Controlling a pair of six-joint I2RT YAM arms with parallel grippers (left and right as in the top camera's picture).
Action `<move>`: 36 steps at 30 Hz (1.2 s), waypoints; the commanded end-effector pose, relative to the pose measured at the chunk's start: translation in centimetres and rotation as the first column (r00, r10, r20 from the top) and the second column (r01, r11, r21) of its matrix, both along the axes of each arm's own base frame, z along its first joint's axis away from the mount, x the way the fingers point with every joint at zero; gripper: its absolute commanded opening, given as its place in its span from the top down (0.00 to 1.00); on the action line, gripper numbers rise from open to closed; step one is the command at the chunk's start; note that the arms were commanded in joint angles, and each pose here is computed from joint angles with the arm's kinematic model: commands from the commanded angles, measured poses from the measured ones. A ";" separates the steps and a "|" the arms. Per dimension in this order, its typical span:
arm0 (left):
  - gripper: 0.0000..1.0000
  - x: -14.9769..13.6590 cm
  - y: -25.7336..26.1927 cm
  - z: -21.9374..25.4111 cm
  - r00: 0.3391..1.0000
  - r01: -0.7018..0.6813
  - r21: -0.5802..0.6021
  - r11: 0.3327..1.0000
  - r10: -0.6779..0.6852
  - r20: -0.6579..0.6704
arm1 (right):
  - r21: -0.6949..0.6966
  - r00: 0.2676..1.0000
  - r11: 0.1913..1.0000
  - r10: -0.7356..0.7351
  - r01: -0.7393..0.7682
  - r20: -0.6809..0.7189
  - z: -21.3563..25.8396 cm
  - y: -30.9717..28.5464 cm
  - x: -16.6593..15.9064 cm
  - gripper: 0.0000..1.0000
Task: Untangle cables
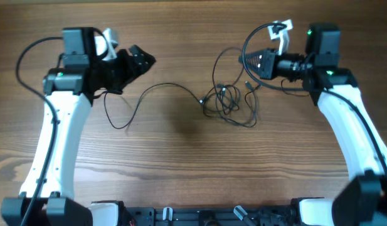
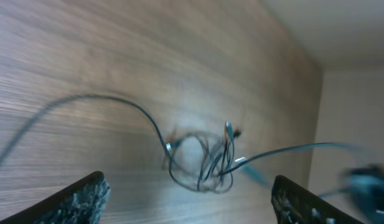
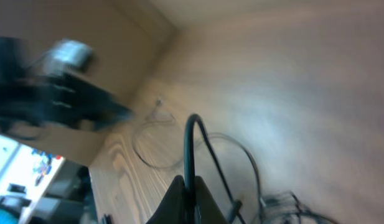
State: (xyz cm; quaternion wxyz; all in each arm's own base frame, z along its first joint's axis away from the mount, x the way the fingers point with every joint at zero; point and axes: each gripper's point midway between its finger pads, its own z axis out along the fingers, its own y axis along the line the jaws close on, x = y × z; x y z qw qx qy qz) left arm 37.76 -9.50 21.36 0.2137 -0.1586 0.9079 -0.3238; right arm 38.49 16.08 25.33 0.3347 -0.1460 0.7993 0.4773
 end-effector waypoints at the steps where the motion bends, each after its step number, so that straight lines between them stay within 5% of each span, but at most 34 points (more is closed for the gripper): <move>1: 0.15 0.1 -3.8 -2.0 0.992 0.115 -0.015 0.993 -0.116 -0.040 | 0.092 0.988 0.993 0.054 -0.068 0.141 7.2 1.3 -2.2 0.96; 5: 0.01 -0.7 -9.9 -2.1 0.953 0.299 -0.137 0.944 -0.303 -0.003 | 0.194 0.981 0.974 0.083 -0.117 0.175 11.0 1.9 -3.0 0.96; 11: 0.00 -1.6 -14.4 -1.1 0.906 0.424 -0.148 0.894 -0.415 0.087 | 0.302 0.977 0.946 0.053 -0.116 0.207 15.2 1.9 -2.8 0.96; 17: 0.12 -2.8 -17.4 -1.0 0.869 0.494 -0.140 0.858 -0.481 0.118 | 0.389 0.980 0.913 0.051 -0.123 0.191 17.9 1.8 -3.3 0.96; 21: 0.32 -2.7 -17.7 -1.6 0.868 0.497 -0.142 0.856 -0.485 0.109 | 0.438 0.978 0.887 0.062 -0.145 0.198 19.8 1.8 -4.1 0.96; 26: 0.44 -2.6 -17.8 -1.5 0.867 0.496 -0.143 0.856 -0.484 0.117 | 0.477 0.971 0.862 0.068 -0.173 0.230 21.7 1.7 -5.0 0.96; 32: 0.28 -2.0 -18.3 -0.5 0.868 0.494 -0.169 0.853 -0.472 0.154 | 0.532 0.978 0.834 0.039 -0.146 0.206 22.9 1.3 -4.9 0.96; 36: 0.28 -3.1 -19.9 1.6 0.809 0.585 -0.240 0.775 -0.537 0.237 | 0.561 0.981 0.820 -0.001 -0.112 0.196 23.3 0.9 -4.3 0.96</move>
